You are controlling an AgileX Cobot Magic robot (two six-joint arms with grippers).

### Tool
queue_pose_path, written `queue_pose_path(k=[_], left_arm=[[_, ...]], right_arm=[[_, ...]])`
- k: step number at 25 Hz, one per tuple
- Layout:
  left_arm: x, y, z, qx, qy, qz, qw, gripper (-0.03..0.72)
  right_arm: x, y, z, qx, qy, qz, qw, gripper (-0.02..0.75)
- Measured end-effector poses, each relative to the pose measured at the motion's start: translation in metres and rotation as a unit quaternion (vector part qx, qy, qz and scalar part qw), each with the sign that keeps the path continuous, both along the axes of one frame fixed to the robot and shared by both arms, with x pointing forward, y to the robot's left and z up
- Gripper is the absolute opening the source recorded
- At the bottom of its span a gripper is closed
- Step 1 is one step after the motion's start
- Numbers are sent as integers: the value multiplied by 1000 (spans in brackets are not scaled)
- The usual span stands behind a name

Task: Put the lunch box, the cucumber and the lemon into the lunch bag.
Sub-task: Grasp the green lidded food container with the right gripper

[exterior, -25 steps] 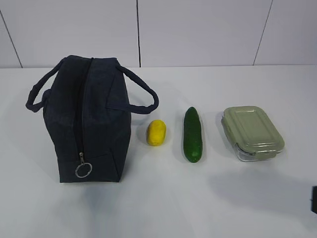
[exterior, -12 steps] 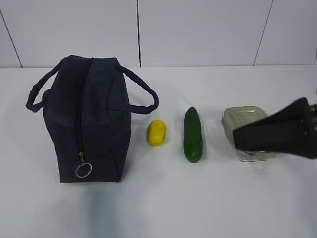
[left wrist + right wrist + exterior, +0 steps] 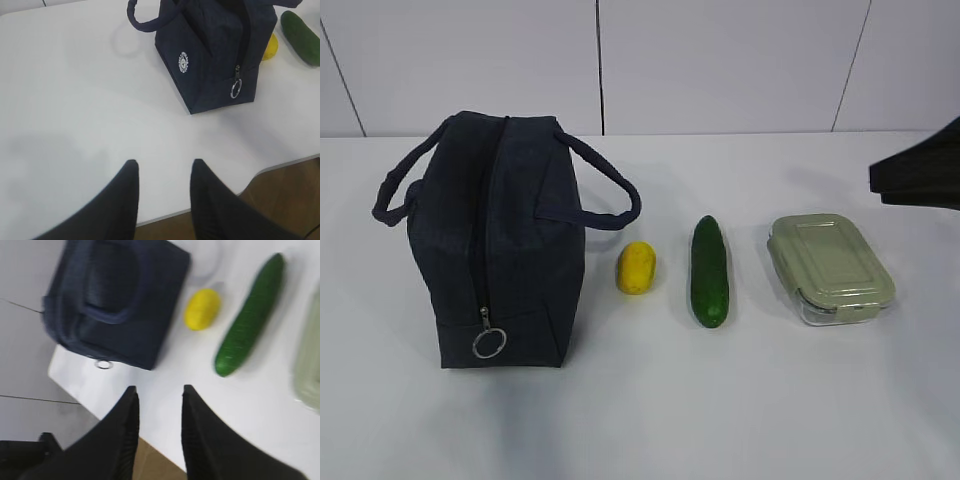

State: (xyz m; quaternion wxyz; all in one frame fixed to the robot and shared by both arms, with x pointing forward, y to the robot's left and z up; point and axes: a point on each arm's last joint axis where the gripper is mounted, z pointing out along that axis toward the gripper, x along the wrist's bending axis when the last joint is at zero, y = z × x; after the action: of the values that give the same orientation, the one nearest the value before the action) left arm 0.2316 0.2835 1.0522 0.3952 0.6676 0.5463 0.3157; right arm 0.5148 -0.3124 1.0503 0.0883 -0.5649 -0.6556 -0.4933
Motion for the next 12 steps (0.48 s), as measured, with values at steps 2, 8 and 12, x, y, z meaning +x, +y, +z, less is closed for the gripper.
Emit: queue_pose_path(k=[2, 8, 12], left_arm=[[0, 0, 0, 0, 0, 0, 1000, 238], [0, 0, 0, 0, 0, 0, 1000, 238], [0, 0, 0, 0, 0, 0, 1000, 238]], right_arm=[[6, -16, -8, -17, 14, -11, 1000, 224], [29, -53, -42, -52, 69, -16, 996, 225], [50, -66, -64, -66, 94, -1, 993, 228]])
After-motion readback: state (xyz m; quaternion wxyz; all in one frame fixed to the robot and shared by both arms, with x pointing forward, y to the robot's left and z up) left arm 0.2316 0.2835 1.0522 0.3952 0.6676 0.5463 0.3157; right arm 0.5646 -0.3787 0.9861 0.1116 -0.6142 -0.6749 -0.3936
